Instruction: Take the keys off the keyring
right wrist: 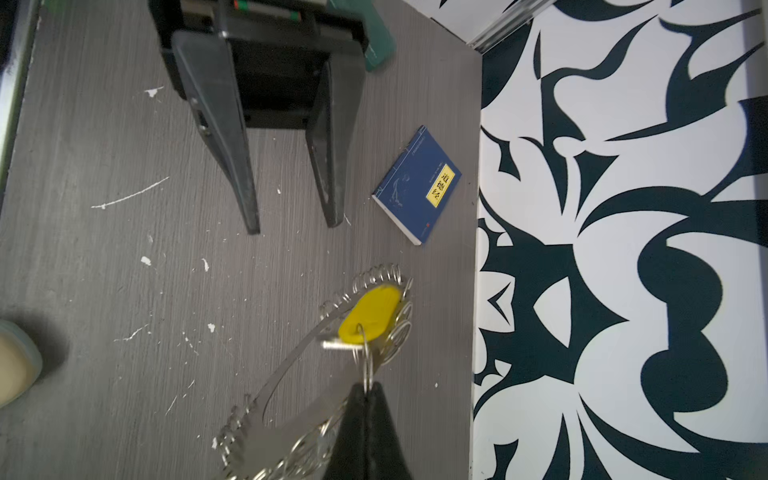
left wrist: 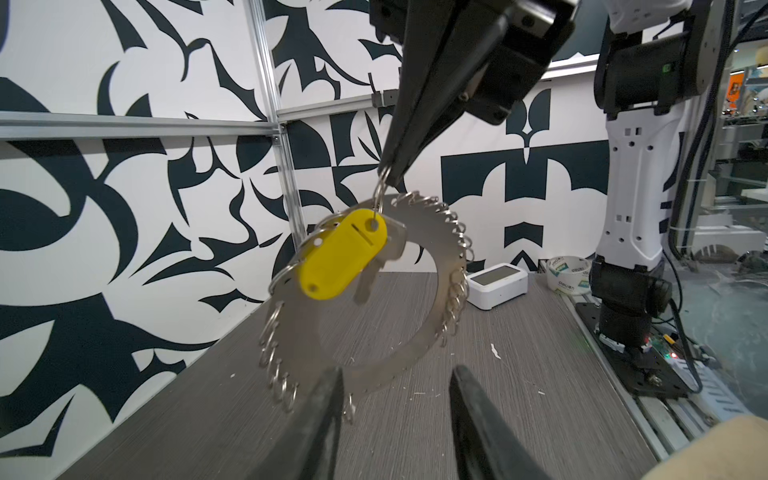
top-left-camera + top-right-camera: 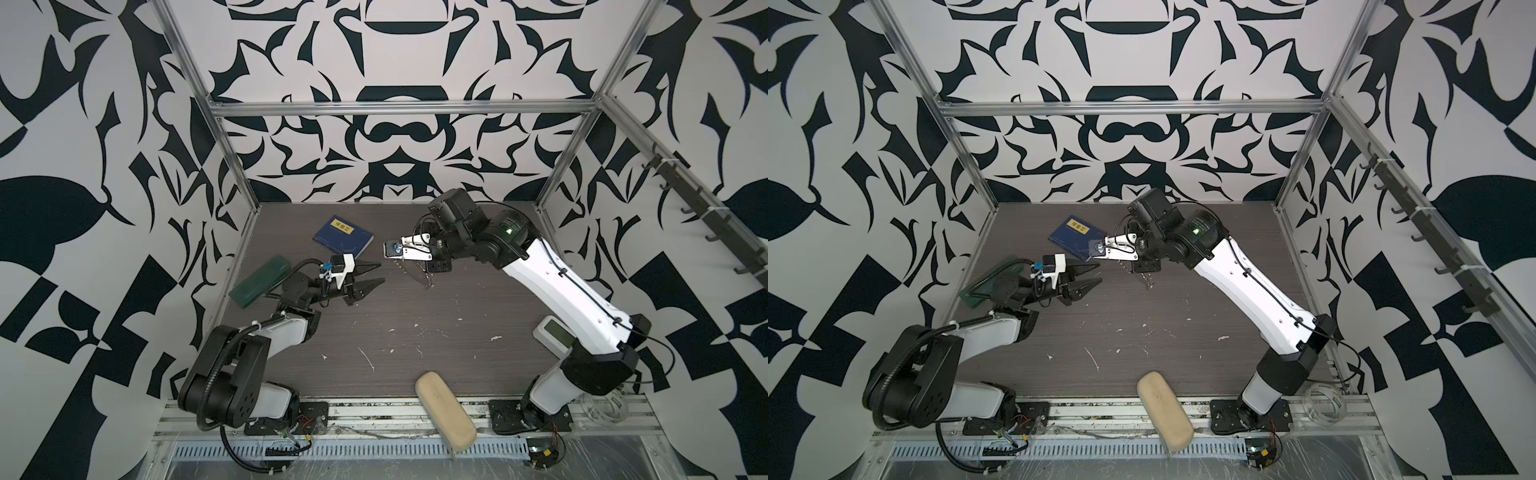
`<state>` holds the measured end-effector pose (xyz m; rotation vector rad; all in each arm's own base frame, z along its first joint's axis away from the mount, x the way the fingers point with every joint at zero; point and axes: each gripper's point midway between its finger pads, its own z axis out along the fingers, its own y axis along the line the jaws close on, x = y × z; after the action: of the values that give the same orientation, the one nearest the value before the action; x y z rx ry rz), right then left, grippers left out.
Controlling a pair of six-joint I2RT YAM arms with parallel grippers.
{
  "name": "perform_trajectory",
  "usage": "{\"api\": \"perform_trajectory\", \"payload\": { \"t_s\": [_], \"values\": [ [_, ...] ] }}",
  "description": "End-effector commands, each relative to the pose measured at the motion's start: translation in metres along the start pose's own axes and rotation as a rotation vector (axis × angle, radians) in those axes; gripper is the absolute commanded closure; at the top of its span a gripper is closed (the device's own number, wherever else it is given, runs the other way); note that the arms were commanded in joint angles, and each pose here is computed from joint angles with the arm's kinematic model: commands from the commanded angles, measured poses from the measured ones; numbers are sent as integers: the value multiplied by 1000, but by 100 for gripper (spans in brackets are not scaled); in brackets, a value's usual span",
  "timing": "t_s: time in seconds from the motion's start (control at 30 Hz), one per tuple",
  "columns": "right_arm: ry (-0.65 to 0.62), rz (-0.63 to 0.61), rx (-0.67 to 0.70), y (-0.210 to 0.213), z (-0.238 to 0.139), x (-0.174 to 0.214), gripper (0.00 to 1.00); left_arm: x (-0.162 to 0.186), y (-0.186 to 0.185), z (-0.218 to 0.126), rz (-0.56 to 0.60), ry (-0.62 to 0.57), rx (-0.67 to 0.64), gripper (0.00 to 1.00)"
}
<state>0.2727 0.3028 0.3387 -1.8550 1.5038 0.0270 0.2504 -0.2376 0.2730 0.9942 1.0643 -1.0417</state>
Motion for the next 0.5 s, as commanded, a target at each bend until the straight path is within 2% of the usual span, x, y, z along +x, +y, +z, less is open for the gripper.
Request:
{"api": "perform_trajectory", "payload": {
  "t_s": [0.0,0.2,0.37,0.47],
  "values": [
    [-38,3,71,-7,-30,-5,100,-18,-4,-7,-4,-47,-43,55],
    [-148,59,72,12,-30,-9,100,-47,-23,-4,12,-34,-1,61],
    [-226,114,94,26,-31,-8,100,-47,-46,11,90,108,61,57],
    [-291,142,117,31,-34,-10,100,-43,-54,17,95,180,90,57]
  ]
}}
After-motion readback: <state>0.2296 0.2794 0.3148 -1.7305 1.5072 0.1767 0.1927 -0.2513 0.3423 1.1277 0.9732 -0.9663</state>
